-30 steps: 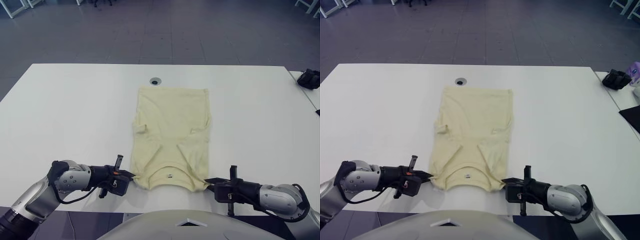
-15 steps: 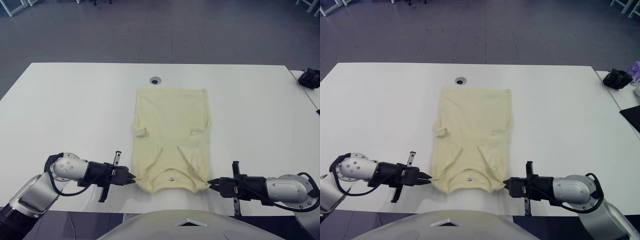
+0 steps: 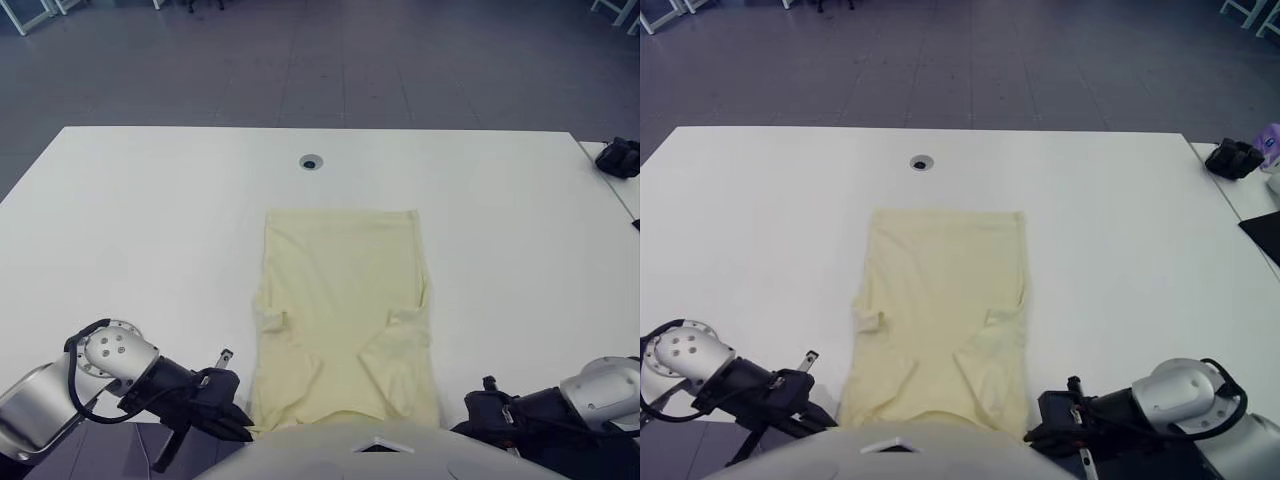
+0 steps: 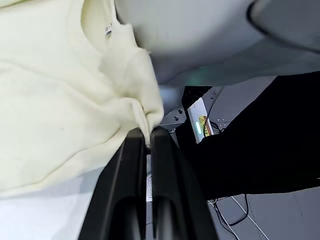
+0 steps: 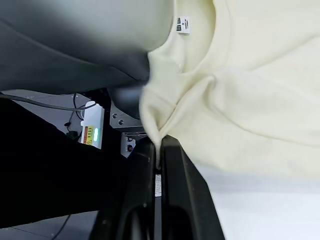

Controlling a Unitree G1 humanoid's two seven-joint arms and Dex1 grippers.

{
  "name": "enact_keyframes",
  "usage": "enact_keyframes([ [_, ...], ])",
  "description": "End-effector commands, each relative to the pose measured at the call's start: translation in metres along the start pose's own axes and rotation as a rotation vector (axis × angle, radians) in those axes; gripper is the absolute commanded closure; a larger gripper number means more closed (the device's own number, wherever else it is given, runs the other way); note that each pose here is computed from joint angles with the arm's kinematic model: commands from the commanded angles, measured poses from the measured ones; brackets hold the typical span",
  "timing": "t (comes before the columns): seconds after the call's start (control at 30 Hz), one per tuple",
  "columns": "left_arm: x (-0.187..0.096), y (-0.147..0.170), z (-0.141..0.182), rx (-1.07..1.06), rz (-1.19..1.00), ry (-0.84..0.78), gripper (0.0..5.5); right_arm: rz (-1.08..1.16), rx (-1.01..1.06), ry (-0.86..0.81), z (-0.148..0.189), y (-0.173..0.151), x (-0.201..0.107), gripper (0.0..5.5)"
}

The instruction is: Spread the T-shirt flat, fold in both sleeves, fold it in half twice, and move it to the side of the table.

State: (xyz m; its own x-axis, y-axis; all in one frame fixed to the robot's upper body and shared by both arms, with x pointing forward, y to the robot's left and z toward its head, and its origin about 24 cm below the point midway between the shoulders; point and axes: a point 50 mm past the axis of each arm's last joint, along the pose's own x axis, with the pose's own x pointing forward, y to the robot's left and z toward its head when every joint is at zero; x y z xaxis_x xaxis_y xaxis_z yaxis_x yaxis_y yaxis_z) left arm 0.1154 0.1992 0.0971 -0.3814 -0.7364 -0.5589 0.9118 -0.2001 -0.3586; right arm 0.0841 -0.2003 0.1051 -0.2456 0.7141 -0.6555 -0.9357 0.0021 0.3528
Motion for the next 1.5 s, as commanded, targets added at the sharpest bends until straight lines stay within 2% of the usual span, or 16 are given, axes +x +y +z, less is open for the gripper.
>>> enact_keyframes([
  [0.03, -0.015, 0.006, 0.009, -0.005, 0.051, -0.041, 5.5, -0.075, -0.004, -0.068, 0.008, -0.007, -0.016, 5.48],
  [0.2, -0.038, 0.029, 0.033, 0.012, 0.15, -0.162, 5.5, -0.188, -0.068, -0.101, 0.026, -0.035, -0.049, 5.48],
  [0.37, -0.06, 0.055, 0.055, 0.055, 0.225, -0.238, 5.5, -0.261, -0.165, -0.109, 0.051, -0.067, -0.068, 5.48],
  [0.6, -0.083, 0.085, 0.073, 0.11, 0.305, -0.258, 5.5, -0.342, -0.25, -0.108, 0.075, -0.113, -0.085, 5.48],
  [0.93, -0.109, 0.127, 0.091, 0.15, 0.435, -0.307, 5.5, -0.426, -0.321, -0.122, 0.101, -0.16, -0.108, 5.48],
  [1.17, -0.115, 0.163, 0.094, 0.12, 0.522, -0.336, 5.5, -0.455, -0.292, -0.149, 0.107, -0.194, -0.109, 5.48],
  [1.5, -0.098, 0.211, 0.071, -0.035, 0.601, -0.347, 5.5, -0.51, -0.082, -0.209, 0.077, -0.245, -0.087, 5.48],
])
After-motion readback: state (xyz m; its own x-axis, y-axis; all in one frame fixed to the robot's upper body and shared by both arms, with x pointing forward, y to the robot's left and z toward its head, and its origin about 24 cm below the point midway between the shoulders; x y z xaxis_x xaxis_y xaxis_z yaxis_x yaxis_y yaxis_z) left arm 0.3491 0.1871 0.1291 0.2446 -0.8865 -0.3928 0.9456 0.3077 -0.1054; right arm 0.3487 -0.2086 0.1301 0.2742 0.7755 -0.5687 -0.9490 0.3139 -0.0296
